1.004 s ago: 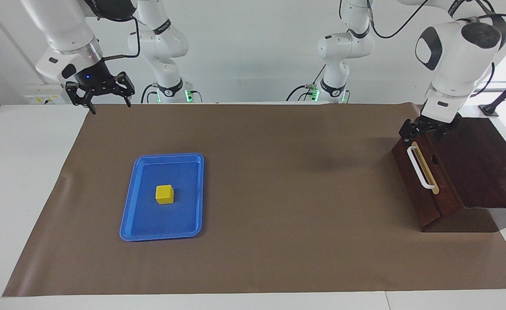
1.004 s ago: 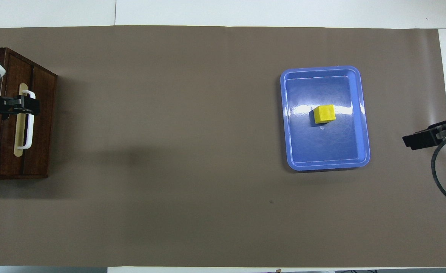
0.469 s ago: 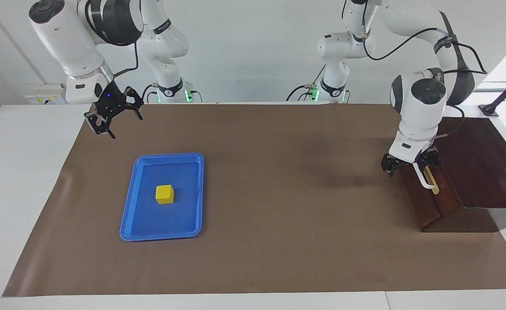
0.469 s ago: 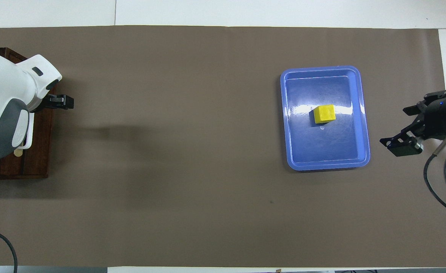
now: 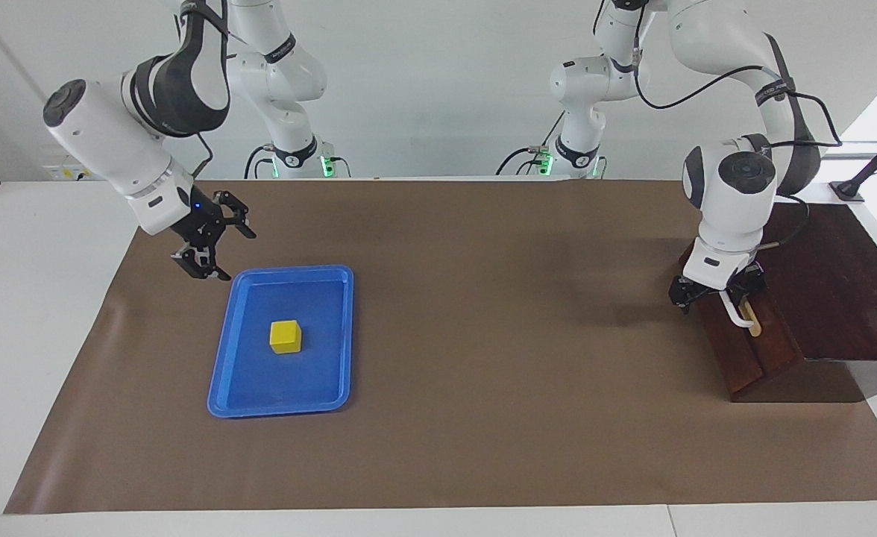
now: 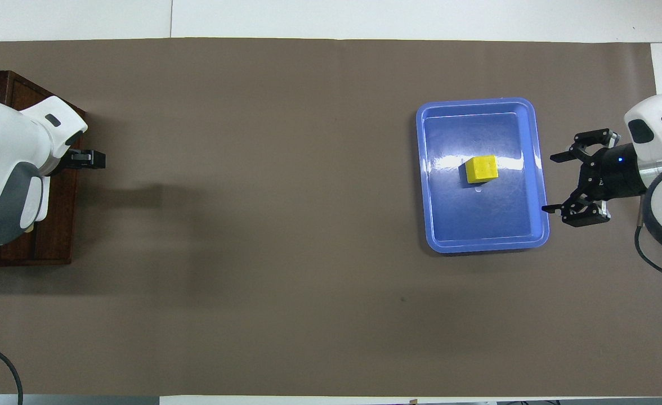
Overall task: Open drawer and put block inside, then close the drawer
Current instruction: 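Pull the drawer open with the left gripper while the right gripper reaches the tray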
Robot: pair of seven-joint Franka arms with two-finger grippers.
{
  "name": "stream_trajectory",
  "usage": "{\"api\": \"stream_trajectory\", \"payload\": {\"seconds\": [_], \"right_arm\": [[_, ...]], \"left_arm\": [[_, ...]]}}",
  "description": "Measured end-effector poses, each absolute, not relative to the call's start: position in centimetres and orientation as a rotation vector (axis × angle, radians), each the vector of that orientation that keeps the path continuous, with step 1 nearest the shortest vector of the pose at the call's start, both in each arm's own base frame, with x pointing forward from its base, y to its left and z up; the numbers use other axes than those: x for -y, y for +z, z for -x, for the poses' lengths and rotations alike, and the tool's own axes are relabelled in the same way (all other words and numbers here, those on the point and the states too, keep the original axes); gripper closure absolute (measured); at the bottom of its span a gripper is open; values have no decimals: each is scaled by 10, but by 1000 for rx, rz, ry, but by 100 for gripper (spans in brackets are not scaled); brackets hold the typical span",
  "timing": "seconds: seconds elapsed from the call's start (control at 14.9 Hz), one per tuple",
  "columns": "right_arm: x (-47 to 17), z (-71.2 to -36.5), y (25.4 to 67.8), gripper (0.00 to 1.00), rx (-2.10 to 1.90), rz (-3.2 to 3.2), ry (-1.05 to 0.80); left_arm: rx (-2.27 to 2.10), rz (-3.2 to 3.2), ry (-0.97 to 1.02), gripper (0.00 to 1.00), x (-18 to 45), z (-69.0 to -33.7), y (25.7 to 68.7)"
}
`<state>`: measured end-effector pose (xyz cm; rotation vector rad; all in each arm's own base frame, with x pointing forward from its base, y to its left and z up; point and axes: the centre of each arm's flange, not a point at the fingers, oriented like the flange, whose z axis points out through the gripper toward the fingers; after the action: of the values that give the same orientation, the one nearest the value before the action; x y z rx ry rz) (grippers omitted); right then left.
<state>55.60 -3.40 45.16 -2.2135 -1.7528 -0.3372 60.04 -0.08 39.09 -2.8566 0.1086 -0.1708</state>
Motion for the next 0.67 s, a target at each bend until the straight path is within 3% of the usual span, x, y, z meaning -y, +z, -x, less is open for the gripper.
{"api": "stream_trajectory", "payload": {"seconds": [0.27, 0.67], "right_arm": [[33, -566, 409, 0, 1884, 1980, -419], [53, -583, 351, 0, 1910, 1773, -579]], "left_arm": [[-130, 2863, -187, 0, 13, -603, 380], [-135, 2883, -240, 0, 107, -594, 379]]}}
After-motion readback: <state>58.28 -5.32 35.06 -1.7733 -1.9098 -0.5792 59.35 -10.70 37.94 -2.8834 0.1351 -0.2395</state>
